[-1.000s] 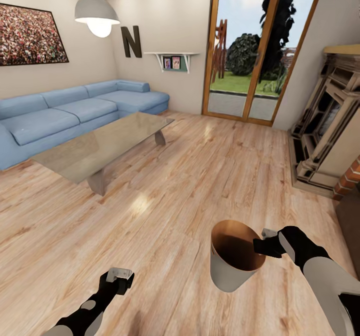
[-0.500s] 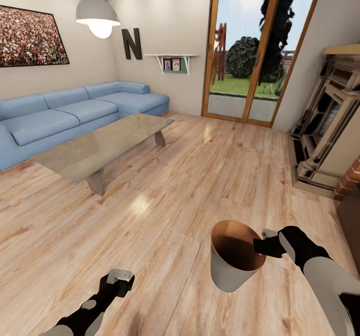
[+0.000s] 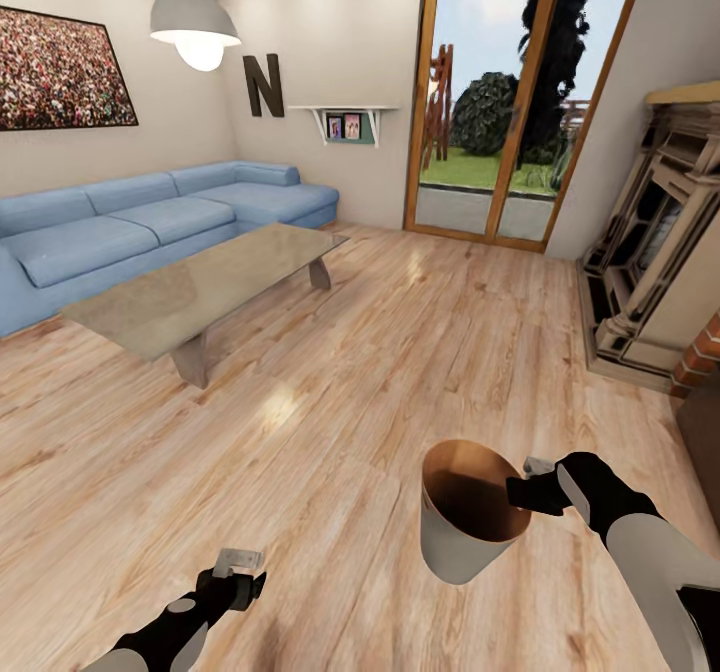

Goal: Put the three can of soda from the living room inside the tash can in the kitchen.

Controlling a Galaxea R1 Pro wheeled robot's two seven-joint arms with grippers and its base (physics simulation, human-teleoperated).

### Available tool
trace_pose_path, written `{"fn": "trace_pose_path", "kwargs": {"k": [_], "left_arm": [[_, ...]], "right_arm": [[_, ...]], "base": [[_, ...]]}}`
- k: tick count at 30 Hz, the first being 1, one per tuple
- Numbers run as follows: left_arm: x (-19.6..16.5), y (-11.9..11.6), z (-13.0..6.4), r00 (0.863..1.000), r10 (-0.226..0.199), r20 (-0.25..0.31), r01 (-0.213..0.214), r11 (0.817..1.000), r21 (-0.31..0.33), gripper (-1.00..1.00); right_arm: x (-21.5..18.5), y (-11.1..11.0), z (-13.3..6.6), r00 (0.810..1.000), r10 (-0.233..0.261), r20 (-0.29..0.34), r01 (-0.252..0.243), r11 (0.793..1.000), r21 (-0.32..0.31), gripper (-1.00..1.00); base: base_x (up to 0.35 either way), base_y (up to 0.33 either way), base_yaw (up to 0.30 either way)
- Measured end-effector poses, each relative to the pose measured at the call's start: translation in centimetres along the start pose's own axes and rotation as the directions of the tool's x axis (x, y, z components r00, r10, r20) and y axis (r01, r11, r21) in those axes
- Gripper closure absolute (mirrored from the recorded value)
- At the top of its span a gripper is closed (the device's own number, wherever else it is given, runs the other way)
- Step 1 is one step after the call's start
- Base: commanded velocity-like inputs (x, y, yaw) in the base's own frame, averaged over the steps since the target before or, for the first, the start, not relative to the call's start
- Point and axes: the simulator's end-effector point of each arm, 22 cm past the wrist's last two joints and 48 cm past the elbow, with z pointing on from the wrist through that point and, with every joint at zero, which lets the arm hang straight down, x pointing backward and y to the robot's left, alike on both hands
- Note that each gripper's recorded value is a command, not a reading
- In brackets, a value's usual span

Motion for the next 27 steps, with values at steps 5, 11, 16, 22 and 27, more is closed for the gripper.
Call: {"fn": "trace_pose_path", "kwargs": {"k": [5,11,16,22,27], "left_arm": [[0.6,-0.2,0.7,1.0,0.006,0.0,-0.006,1.0,0.004,-1.0],[1.5,-0.6,1.6,1.0,0.031,-0.003,-0.031,0.999,0.012,-1.0],[2.2,-0.6,2.4,0.999,0.036,-0.003,-0.036,0.999,0.014,-1.0],[3.1,-0.7,3.2,0.999,0.036,-0.002,-0.036,0.999,0.015,-1.0],[3.8,-0.7,4.0,0.999,0.036,-0.002,-0.036,0.999,0.015,-1.0]], "right_arm": [[0.3,-0.2,0.9,1.0,0.0,0.0,0.0,1.0,0.0,1.0],[0.8,-0.5,1.9,1.0,0.0,0.0,0.0,1.0,0.0,1.0],[1.1,-0.8,2.8,1.0,-0.002,0.003,0.002,1.0,0.0,1.0],[-0.8,-0.6,2.8,0.998,-0.023,0.064,0.023,1.0,-0.005,1.0],[-3.4,0.0,1.9,0.989,-0.052,0.138,0.053,0.999,-0.007,1.0]], "base": [[0.0,0.0,0.0],[0.0,0.0,0.0],[0.0,0.0,0.0],[0.0,0.0,0.0],[0.0,0.0,0.0]]}}
